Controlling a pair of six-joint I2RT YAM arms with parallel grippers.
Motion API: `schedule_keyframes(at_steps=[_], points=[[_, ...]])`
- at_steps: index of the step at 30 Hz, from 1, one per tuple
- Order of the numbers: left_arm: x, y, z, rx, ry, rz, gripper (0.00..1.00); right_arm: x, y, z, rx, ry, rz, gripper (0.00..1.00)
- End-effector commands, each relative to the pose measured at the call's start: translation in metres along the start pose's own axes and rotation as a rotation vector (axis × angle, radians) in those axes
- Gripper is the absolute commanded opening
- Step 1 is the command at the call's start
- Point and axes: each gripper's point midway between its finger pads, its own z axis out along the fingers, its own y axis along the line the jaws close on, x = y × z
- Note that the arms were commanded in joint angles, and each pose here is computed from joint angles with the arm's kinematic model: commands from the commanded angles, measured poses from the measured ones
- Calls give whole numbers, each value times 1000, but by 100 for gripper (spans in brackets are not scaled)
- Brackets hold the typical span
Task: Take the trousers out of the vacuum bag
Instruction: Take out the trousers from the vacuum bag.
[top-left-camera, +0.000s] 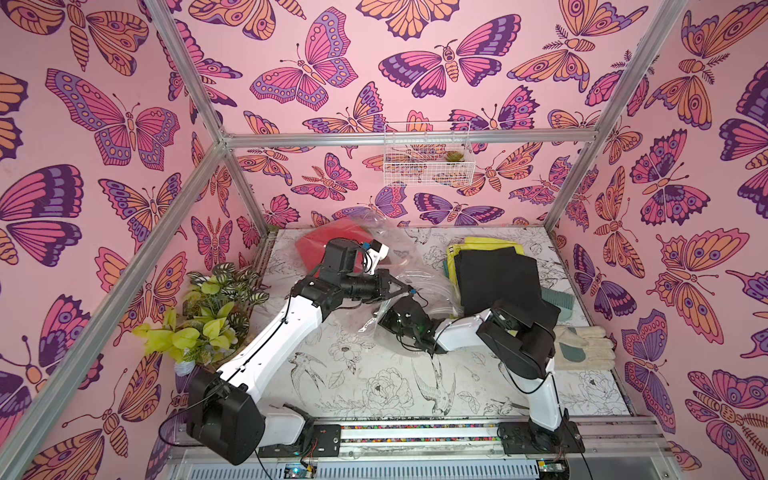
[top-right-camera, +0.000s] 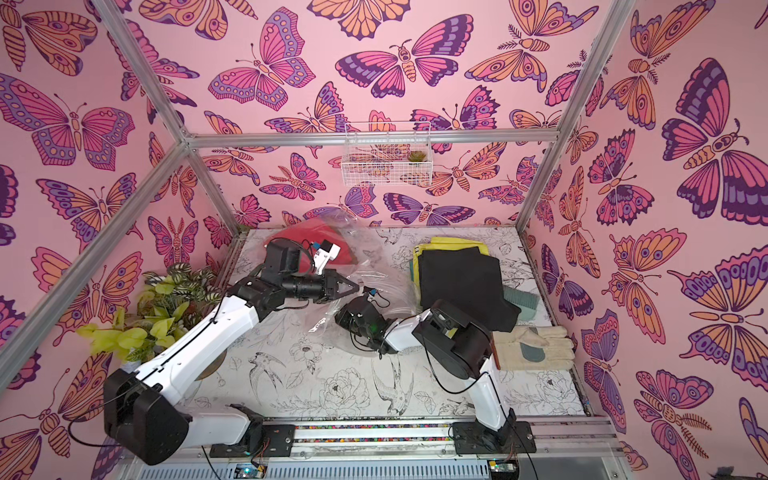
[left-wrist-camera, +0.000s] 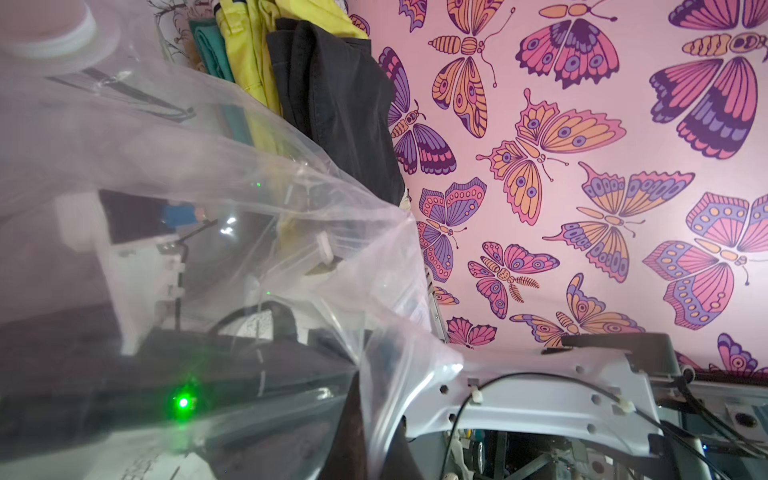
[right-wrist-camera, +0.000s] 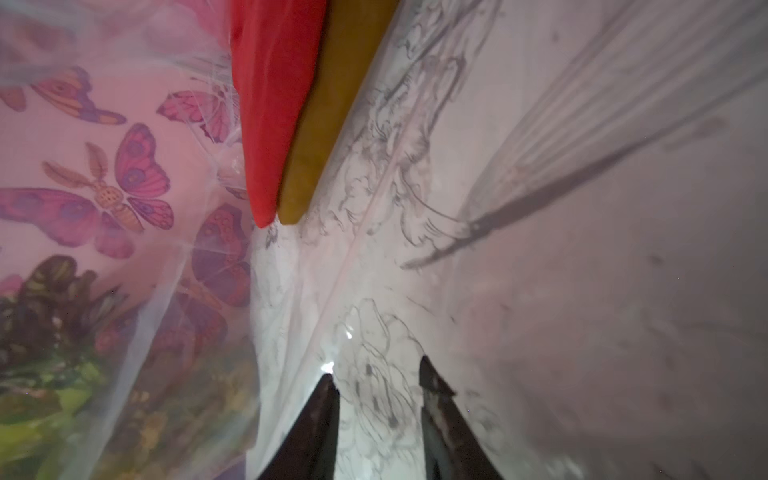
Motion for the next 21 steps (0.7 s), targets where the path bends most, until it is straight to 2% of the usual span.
schedule_keyframes(at_steps=[1,7,16,21], points=[[11,-15,-15,30,28,94,0,-19,20,16,-46,-48,74,36],[29,-8,-25,20,27,141,0,-43,33,47,-80,-91,144,39],[50,0,-26,30,83,147,0,-65,25,82,-36,-131,196,45],[63,26,-25,-44,104,147,0,-74,31,100,-75,-115,200,45]])
